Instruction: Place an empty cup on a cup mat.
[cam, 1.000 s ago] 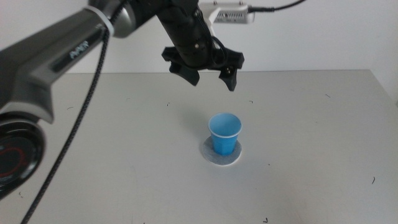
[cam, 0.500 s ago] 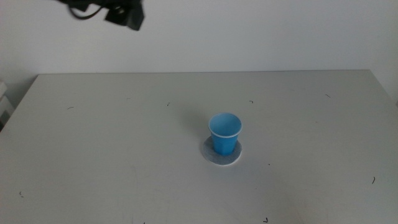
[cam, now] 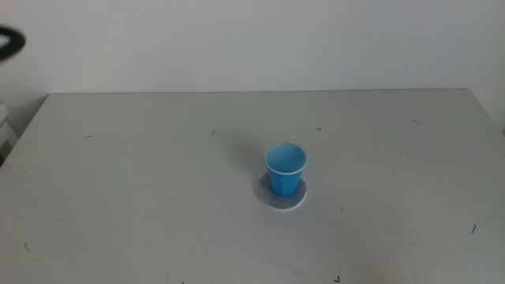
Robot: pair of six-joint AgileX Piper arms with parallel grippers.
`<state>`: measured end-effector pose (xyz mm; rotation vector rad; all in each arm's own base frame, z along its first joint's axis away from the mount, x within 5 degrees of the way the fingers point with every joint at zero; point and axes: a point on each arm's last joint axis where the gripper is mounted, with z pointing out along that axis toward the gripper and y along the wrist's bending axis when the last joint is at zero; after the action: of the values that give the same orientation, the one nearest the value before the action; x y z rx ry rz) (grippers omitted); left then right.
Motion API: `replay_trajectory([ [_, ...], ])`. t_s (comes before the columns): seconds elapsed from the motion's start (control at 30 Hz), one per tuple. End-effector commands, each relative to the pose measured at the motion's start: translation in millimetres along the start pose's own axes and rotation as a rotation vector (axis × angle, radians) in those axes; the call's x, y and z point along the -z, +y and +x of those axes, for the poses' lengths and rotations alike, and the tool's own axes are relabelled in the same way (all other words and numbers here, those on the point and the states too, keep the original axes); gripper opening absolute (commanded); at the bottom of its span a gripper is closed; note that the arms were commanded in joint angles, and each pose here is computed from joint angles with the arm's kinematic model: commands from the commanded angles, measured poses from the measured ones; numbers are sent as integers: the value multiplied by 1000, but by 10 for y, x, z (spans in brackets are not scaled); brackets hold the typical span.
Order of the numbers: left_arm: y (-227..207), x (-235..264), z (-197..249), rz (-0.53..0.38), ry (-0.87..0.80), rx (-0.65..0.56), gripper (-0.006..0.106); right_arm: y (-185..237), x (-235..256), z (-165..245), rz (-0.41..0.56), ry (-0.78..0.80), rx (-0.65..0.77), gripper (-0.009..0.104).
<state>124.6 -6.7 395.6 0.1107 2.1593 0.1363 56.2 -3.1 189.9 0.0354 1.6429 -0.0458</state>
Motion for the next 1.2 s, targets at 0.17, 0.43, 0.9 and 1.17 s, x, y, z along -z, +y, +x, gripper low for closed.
replay_trajectory([
  [0.17,49,-18,606,-47,-264,71,105,1,26,-119,-1,-109,17,94],
  [0.43,-62,-287,1299,-36,-368,113,105,1,26,-119,-1,-109,17,94],
  [0.9,-181,-470,1981,0,-412,166,105,1,26,-119,-1,-109,17,94],
  [1.17,-232,-600,2171,32,-376,217,105,1,26,-119,-1,-109,17,94],
])
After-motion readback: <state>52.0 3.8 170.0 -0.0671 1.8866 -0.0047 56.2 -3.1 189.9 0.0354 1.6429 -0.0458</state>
